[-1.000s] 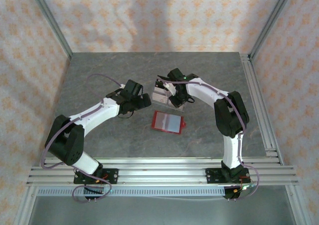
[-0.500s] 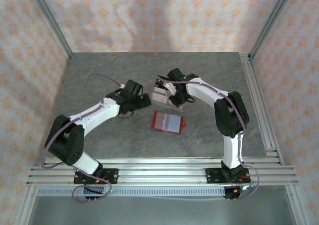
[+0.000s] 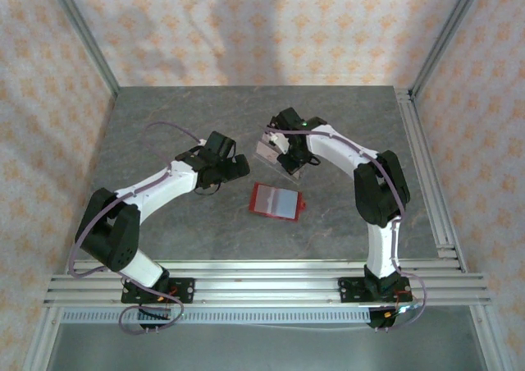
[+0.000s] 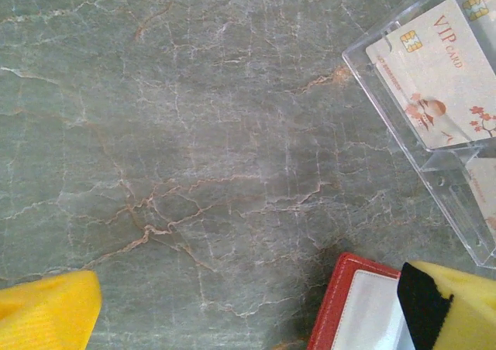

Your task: Put the credit cards into the card holder

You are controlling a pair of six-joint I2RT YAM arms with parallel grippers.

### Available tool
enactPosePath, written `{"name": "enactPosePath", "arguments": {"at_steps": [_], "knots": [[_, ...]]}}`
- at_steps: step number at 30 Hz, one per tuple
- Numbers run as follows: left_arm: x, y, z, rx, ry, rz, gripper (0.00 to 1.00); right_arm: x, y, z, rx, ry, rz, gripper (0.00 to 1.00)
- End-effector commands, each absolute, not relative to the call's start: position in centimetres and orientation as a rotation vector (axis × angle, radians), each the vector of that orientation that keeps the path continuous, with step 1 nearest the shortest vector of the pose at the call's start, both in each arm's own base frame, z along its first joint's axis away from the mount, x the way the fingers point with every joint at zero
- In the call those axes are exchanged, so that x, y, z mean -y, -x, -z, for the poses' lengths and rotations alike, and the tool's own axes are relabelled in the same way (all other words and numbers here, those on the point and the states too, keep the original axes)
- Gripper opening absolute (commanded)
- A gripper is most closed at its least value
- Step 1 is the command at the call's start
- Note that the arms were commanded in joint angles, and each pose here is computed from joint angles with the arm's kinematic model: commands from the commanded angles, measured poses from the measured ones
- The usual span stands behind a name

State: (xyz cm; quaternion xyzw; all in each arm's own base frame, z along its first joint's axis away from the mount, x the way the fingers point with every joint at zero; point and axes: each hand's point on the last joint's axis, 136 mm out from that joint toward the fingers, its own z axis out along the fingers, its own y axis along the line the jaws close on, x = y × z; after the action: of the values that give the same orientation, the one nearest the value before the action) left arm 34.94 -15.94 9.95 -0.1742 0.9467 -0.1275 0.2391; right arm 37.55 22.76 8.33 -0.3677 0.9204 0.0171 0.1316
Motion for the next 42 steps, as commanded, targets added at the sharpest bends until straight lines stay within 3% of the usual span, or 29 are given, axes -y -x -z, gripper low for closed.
{"name": "enactPosePath", "arguments": {"at_steps": [1, 11, 19, 33, 42], "knots": [[16.6, -35.7, -10.7, -2.575, 0.468, 0.372, 1.00, -23.1, -37.4, -10.7, -2.639, 1.109, -0.054, 0.00], [16.6, -35.4, -10.6, -2.603, 0.420, 0.347, 1.00, -24.8, -36.5, -16.7, -2.538, 1.054, -0.193, 0.00], [18.0, -33.4, -10.2, -2.655, 0.213, 0.267, 1.00, -24.2, -34.2, -20.9, -2.503, 0.747, -0.349, 0.00], [20.9, -31.6, -8.8, -2.634, -0.143, -0.044, 1.00, -21.9, -28.1, -17.1, -2.439, -0.098, -0.849, 0.00], [21.3, -31.8, -7.0, -2.644, -0.209, -0.121, 1.00, -22.6, -27.1, -13.5, -2.388, -0.294, -1.070, 0.00]]}}
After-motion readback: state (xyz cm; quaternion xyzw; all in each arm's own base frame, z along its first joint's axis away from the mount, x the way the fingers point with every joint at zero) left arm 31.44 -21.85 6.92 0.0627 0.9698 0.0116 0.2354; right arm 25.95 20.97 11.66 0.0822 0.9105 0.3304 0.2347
